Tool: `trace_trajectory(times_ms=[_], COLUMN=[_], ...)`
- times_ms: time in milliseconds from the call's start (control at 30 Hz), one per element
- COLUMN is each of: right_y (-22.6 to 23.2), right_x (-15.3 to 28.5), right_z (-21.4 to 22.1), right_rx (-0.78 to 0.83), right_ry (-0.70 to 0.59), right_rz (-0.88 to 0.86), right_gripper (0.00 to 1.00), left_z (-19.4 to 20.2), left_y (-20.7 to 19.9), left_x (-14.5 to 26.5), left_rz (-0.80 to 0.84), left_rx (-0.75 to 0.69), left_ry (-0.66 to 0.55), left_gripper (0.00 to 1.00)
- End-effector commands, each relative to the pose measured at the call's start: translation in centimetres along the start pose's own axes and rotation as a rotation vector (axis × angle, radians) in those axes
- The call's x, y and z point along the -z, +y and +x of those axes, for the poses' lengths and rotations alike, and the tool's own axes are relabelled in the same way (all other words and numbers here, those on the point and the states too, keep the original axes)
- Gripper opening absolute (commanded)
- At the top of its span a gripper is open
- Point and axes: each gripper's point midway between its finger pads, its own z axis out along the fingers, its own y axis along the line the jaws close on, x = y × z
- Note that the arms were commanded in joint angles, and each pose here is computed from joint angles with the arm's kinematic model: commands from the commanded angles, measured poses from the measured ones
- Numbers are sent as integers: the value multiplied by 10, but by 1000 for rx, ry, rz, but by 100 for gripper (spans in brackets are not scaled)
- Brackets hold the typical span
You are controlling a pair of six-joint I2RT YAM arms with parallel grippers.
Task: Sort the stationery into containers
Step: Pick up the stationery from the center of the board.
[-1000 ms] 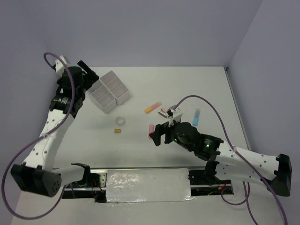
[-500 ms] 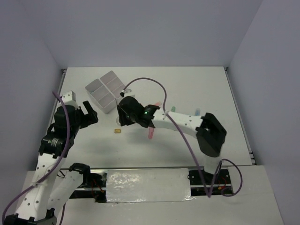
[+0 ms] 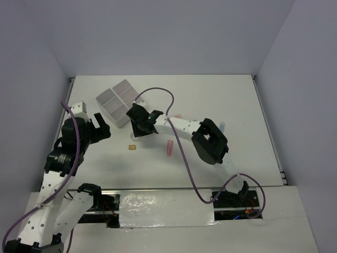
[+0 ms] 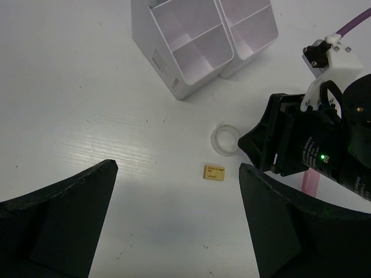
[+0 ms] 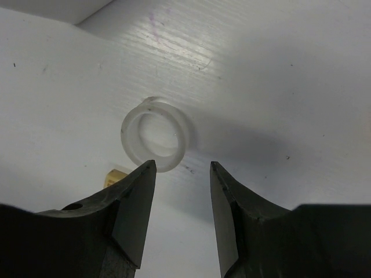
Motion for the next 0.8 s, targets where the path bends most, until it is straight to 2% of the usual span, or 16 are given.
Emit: trace_trajectory(times_ms=[0,233,400,433,467,533,567,667,767], right_y=[-2,11,1,-1,-4,-3,-6,-10,-10], right_x=[-8,-24,-34,-37,-40,-40,-36,-18,14], right_z=[-10,-1,2,3,5,7,10,3,-18], right_rx=[-6,1,-4,-11,-18,-25,-31,-80,-153], right_ry=[-9,24,37,43,58,61,64,18,-100], right_rz=[-13,-70,-14,-8,-5,-9,-3,-35,-90], right_gripper=[50,50,43,40,28,13,0,0,0], left_z=[-20,-19,-18,-18,-19,-17,-16,-7,6], left_y=[-5,-8,-9,-10,-10,-11,-12,-26,-51], left_x=[8,8,7,7,8,7,7,2,-1], left_rz=[34,51,57,62,64,68,76,147,266], left_rx=[-7,-9,-11,-13,-13,-14,-14,-12,28], left_ry=[-74,-71,-67,-66,-71,-66,-60,-12,69], left_gripper=[99,99,99,100,99,99,99,99,99])
